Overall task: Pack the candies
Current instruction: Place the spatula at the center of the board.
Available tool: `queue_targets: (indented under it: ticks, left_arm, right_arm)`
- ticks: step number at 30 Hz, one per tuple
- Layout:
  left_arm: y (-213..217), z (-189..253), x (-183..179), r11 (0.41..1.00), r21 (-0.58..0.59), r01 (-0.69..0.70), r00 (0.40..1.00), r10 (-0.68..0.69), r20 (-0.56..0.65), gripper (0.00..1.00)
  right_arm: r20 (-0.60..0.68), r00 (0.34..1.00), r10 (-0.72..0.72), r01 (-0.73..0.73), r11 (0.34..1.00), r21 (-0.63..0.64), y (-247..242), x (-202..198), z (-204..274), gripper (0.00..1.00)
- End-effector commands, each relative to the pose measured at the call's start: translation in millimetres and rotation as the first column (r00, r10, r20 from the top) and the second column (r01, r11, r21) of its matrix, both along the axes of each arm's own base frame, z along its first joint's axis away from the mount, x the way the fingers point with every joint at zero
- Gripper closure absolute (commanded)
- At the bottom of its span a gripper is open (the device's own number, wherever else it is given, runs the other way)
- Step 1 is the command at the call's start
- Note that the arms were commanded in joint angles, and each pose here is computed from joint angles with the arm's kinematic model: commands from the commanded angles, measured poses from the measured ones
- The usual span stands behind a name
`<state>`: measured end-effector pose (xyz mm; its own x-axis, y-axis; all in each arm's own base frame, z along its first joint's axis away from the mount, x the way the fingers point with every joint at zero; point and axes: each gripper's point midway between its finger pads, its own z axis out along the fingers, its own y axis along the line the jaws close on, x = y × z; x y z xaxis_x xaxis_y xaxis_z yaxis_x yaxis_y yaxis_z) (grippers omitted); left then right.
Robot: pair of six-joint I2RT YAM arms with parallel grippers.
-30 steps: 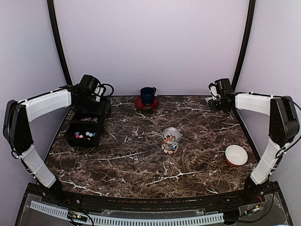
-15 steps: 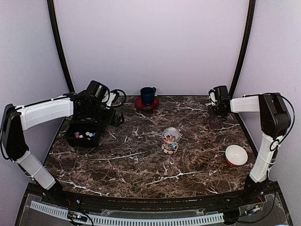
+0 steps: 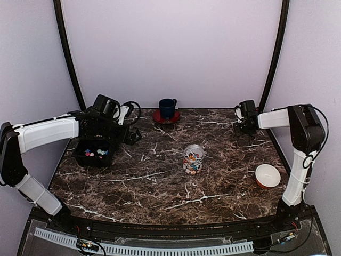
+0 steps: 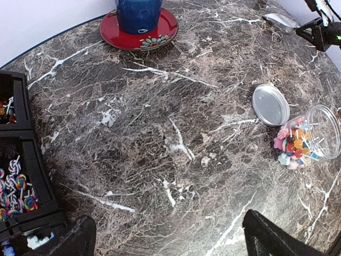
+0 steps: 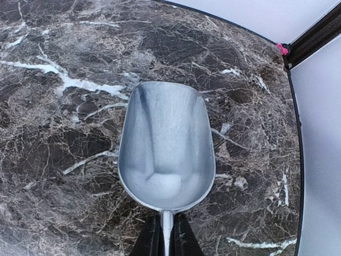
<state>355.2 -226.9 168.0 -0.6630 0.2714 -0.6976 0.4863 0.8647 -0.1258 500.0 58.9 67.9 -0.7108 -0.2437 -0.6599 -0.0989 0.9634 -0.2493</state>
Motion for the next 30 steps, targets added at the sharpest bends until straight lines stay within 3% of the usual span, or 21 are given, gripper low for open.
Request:
queue_targets:
  ticks: [1, 30]
  left_arm:
    - [1, 26, -2, 0.999, -0.047, 0.001, 0.996, 0.003, 0.085, 0.01]
    - [10, 41, -1, 0.999, -0.047, -0.021, 0.987, 0.028, 0.156, 0.01]
  right_arm:
    - [0.021, 1.000, 0.000, -0.001, 0.999, 0.032, 4, 10, 0, 0.95]
    - [0.014, 1.000, 0.014, -0.015, 0.997, 0.081, 10, 2, 23, 0.76]
